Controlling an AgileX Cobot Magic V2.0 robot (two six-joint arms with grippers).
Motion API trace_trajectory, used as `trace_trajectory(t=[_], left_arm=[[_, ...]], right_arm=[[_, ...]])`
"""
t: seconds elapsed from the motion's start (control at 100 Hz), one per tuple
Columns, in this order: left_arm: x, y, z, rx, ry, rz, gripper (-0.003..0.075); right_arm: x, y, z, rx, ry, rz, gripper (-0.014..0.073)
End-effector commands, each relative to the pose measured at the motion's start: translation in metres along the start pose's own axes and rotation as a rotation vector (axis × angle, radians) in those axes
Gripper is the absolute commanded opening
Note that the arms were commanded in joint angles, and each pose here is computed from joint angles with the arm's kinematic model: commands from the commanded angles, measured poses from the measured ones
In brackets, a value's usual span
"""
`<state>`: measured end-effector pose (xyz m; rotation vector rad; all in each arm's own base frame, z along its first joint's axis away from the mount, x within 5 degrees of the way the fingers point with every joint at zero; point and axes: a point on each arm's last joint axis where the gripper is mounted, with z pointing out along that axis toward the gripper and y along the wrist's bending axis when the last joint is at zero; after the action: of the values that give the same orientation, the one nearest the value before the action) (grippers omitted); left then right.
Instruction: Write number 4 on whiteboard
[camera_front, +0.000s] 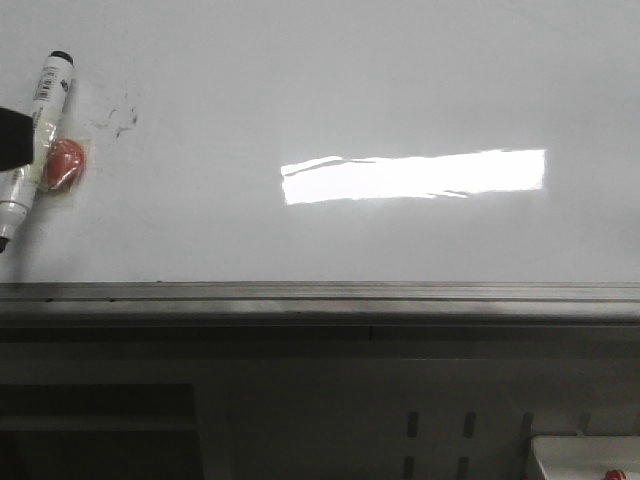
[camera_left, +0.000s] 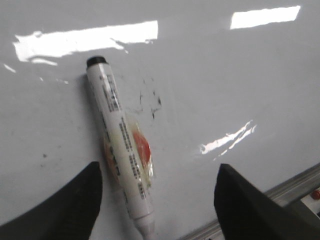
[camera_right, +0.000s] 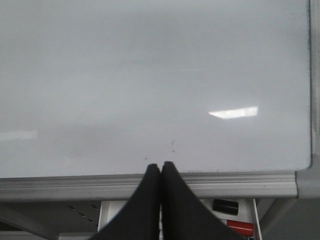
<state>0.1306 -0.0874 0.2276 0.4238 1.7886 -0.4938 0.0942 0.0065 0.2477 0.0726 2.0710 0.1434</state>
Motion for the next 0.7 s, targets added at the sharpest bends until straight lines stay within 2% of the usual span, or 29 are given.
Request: trace_trajectory(t=[0.0, 0.15, 0.27, 0.34, 0.45, 0.59, 0.69], left_arm=[[-0.015, -0.002, 0.007, 0.004, -0.094, -0.043, 0.0447], [-0.008, 0.001, 0.019, -0.022, -0.063, -0.079, 0.0446], [0.0, 0.002, 0.026, -0.033, -0.011, -0.081, 0.0405], [0.002, 0.002, 0.029, -0.043, 0.005, -0.095, 0.0291], [0.003, 0.003, 0.029, -0.047, 0.01, -0.1, -0.002], [0.003, 0.002, 0.029, -0.04, 0.007, -0.086, -0.002], [-0.001, -0.002, 0.027, 0.005, -0.027, -0.004, -0.002]], right_arm=[[-0.017, 0.001, -0.004, 0.001, -0.093, 0.003, -0.0053], [-0.017, 0.001, -0.004, 0.001, -0.095, 0.003, -0.0053], [-0.017, 0.001, -0.004, 0.001, -0.095, 0.003, -0.0053], [-0.017, 0.001, -0.004, 0.001, -0.096, 0.003, -0.0053], [-0.017, 0.001, -0.004, 0.0, -0.086, 0.003, -0.0053], [-0.015, 0.003, -0.004, -0.016, -0.065, -0.004, -0.0053], [-0.018, 0.013, -0.006, -0.109, -0.049, -0.018, -0.0053]])
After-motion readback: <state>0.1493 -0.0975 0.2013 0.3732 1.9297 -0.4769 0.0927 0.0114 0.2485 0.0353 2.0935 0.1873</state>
